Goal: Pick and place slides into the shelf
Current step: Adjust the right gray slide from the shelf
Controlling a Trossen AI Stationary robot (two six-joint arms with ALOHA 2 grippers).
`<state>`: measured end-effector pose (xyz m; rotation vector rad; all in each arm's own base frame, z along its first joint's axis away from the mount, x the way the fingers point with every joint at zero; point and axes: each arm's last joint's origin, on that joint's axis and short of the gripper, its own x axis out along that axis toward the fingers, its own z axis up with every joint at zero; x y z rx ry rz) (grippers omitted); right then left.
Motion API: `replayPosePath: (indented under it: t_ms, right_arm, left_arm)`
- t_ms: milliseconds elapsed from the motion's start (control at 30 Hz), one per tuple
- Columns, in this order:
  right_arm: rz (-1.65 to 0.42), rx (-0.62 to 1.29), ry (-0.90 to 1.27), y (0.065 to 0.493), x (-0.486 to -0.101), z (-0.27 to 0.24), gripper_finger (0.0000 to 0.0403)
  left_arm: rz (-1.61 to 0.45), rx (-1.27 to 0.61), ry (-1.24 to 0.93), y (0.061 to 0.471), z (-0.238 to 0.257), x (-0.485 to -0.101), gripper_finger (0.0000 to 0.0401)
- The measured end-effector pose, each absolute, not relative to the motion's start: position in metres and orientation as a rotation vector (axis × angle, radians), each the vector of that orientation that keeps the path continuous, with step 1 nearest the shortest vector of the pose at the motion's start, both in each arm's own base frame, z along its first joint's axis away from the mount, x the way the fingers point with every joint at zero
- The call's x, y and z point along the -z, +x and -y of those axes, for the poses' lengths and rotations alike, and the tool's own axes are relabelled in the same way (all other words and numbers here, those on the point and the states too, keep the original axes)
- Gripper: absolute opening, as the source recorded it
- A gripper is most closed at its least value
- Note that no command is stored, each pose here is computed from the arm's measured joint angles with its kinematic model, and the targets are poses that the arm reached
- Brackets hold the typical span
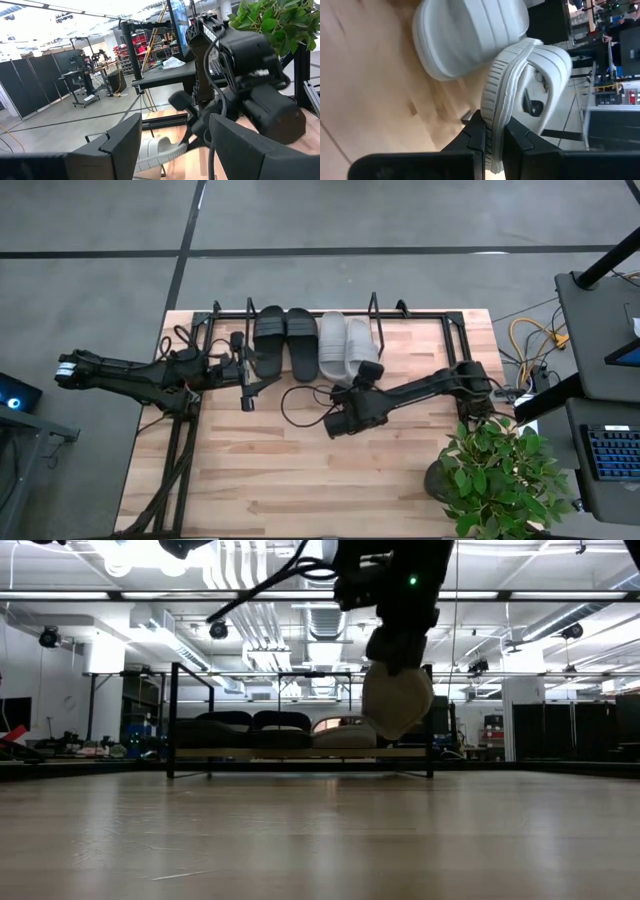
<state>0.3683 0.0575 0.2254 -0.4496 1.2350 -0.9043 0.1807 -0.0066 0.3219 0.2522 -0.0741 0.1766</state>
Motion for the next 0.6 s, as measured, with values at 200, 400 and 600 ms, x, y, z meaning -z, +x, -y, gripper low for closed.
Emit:
replayPosePath:
  t_ms: [200, 400, 600]
  right_arm:
    - [-1.316, 0.864, -0.511, 0.361, -0.236, -0.056, 0.0019]
    - [-1.348, 0.826, -0.564, 0.361, -0.24, -0.056, 0.0019]
    - [-1.338, 0.825, -0.591, 0.362, -0.248, -0.056, 0.0019]
  left_arm:
    - [0.074, -0.176, 0.252, 0.181, 0.007, -0.322, 0.0217]
    - [0.074, -0.177, 0.252, 0.181, 0.007, -0.322, 0.0217]
    - [0.074, -0.177, 0.252, 0.18, 0.007, -0.322, 0.0217]
